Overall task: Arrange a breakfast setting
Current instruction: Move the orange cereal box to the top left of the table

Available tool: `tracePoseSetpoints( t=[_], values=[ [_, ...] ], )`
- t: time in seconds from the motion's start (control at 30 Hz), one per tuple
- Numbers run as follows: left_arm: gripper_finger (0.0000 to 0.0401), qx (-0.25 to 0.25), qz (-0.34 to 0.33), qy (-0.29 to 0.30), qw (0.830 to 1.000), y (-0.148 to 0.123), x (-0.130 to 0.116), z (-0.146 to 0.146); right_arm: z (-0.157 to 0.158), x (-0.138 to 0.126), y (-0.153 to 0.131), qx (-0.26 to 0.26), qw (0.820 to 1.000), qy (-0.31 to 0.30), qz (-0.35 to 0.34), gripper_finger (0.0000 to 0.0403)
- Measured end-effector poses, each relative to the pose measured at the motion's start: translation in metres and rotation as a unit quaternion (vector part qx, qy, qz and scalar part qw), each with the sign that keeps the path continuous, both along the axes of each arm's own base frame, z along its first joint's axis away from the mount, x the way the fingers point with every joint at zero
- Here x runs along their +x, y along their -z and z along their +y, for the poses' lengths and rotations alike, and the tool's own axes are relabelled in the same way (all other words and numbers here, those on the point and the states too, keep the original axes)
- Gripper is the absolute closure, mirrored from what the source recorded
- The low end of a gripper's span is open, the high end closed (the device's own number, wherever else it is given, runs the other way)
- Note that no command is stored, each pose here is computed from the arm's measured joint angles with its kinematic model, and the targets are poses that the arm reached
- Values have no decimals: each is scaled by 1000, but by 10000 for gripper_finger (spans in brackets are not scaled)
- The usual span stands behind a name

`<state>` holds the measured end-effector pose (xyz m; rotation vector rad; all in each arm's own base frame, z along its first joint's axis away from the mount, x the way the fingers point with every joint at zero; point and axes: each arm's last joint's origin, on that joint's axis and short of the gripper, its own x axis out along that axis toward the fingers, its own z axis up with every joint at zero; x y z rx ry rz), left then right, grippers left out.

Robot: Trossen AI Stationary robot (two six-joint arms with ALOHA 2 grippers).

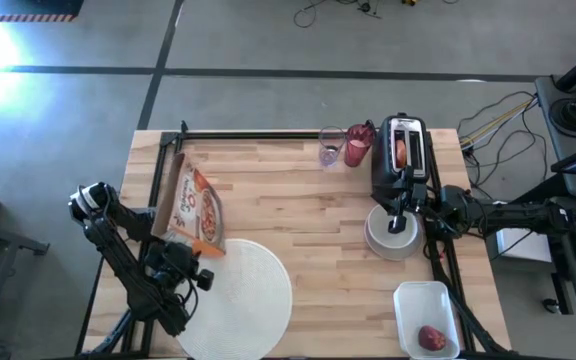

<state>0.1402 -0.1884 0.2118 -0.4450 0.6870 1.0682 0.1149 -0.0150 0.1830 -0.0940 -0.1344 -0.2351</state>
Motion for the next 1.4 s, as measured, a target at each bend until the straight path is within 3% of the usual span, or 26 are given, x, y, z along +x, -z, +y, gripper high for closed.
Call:
tracePoseSetpoints(
  t=[0.2,0.47,1.07,1.4],
  values=[
    [389,4,52,11,999,-6,-1,0,0,0,0,0,1000,0,0,284],
    [390,-7,41,-12,999,-8,-6,11,0,0,0,0,1000,0,0,284],
    [390,55,65,-136,987,22,-16,95,0,0,0,0,1000,0,0,284],
    [390,39,119,-160,979,15,-3,122,0,0,1,0,1000,0,3,284]
  ],
)
